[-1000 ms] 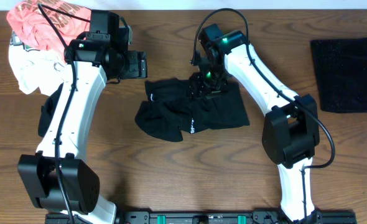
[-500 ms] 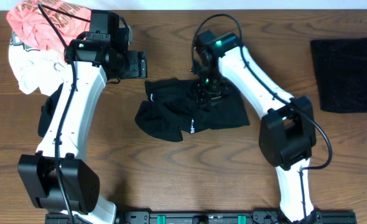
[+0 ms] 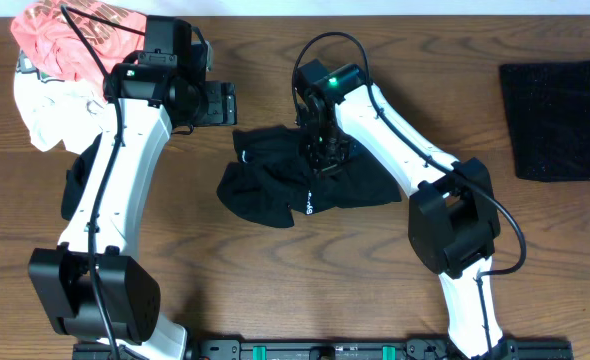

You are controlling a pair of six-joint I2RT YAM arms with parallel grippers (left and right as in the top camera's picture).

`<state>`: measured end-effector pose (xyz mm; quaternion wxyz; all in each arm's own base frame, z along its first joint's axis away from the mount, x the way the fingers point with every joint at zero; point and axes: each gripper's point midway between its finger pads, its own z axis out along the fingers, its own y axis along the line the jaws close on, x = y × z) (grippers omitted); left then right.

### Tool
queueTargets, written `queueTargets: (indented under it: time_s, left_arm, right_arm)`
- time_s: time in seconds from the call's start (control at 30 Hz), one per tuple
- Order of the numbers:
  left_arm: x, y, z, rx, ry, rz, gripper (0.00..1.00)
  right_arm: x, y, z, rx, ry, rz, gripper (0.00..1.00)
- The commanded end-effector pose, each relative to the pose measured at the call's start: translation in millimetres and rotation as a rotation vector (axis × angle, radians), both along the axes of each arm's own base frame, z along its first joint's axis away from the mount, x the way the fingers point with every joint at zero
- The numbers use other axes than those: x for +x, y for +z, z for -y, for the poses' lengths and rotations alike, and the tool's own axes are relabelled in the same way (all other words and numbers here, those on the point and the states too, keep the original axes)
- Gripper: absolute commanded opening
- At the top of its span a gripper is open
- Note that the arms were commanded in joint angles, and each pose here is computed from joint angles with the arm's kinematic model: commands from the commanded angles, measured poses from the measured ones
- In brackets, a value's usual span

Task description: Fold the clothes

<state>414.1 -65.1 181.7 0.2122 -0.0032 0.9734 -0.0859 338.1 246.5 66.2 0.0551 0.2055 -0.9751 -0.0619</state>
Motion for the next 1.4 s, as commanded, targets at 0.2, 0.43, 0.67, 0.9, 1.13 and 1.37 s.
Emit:
queueTargets:
  time_s: [0.2,0.43,0.67,0.9,1.13,1.37]
  left_arm:
    - [1.7,1.3,-3.6,0.016,-0.003,0.008,0.83]
    - [1.5,1.2,-3.6,0.016,-0.003,0.007,0.83]
    - [1.7,1.3,-3.6,0.016,-0.003,0.008,0.83]
    - [1.6,1.2,-3.7,0.016,-0.003,0.008,0.83]
    - [1.6,1.2,-3.7,0.016,-0.003,0.008,0.83]
    - [1.6,1.2,-3.7,0.016,-0.003,0.008,0.83]
  right_arm:
    - [-16.2,5.5,-32.0,0.023,0.088,0.041,0.01]
    - [-22.8,6.3,-68.4,0.075,0.108,0.095,0.01]
    - [-31.0,7.9,-83.7,0.119,0.116,0.082,0.29]
    - [-36.8,12.0,-82.0,0.134,0.116,0.049,0.68]
    - [-22.6,45.6,-69.4,0.188,0.077,0.104,0.69]
    - [-2.4,49.1,-30.6,0.133,0.002,0.116,0.68]
